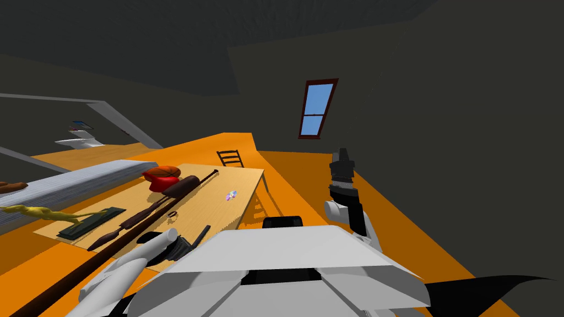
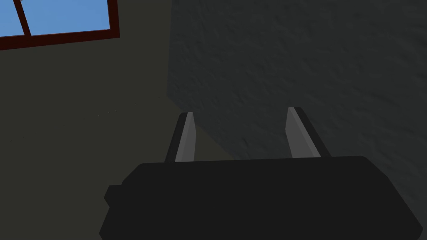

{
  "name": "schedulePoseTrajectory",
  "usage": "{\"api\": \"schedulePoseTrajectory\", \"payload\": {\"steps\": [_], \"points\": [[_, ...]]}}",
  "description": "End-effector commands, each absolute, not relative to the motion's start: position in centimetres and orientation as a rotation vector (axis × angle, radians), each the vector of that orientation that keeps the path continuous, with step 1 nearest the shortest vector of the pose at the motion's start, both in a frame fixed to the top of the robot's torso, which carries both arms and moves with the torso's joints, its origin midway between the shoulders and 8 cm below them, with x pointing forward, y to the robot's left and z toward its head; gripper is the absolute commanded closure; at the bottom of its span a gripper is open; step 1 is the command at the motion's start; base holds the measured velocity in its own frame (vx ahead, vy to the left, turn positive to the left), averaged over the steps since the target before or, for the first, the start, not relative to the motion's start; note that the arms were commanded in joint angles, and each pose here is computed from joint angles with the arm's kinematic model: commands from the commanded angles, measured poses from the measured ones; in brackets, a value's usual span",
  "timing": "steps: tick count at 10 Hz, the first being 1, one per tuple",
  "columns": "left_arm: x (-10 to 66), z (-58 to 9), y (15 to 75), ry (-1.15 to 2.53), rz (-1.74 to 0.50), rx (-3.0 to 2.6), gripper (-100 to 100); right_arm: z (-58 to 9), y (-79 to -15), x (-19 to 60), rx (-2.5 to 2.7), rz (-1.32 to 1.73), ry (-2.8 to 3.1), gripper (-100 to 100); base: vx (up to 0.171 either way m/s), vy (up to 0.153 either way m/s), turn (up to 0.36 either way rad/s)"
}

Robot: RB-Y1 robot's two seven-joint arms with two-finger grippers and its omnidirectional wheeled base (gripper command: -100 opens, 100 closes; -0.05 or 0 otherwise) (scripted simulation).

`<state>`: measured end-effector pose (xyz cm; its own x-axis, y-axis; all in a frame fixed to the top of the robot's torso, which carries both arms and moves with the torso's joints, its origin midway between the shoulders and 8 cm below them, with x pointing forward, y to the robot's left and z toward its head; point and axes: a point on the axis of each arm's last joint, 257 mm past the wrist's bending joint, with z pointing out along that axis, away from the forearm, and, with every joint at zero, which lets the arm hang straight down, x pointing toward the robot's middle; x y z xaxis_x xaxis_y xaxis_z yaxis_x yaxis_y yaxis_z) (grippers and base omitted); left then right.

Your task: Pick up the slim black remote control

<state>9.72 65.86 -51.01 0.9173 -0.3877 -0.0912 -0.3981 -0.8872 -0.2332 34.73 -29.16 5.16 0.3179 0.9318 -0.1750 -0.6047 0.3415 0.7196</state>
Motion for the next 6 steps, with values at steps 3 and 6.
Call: {"api": "schedulePoseTrajectory", "payload": {"steps": [3, 6], "points": [[7.0, -51.6, 65.4, 0.500, 0.139, -2.898, -100, 5.2, -29.2, 34.7, 0.600, 1.094, 0.645, 0, 0.080, 0.016, 0.008], [4.4, -52.1, 64.6, 0.400, 0.219, -2.965, -100, 5.2, -29.2, 34.7, 0.600, 1.094, 0.645, 0, 0.106, 0.036, 0.005]]}}
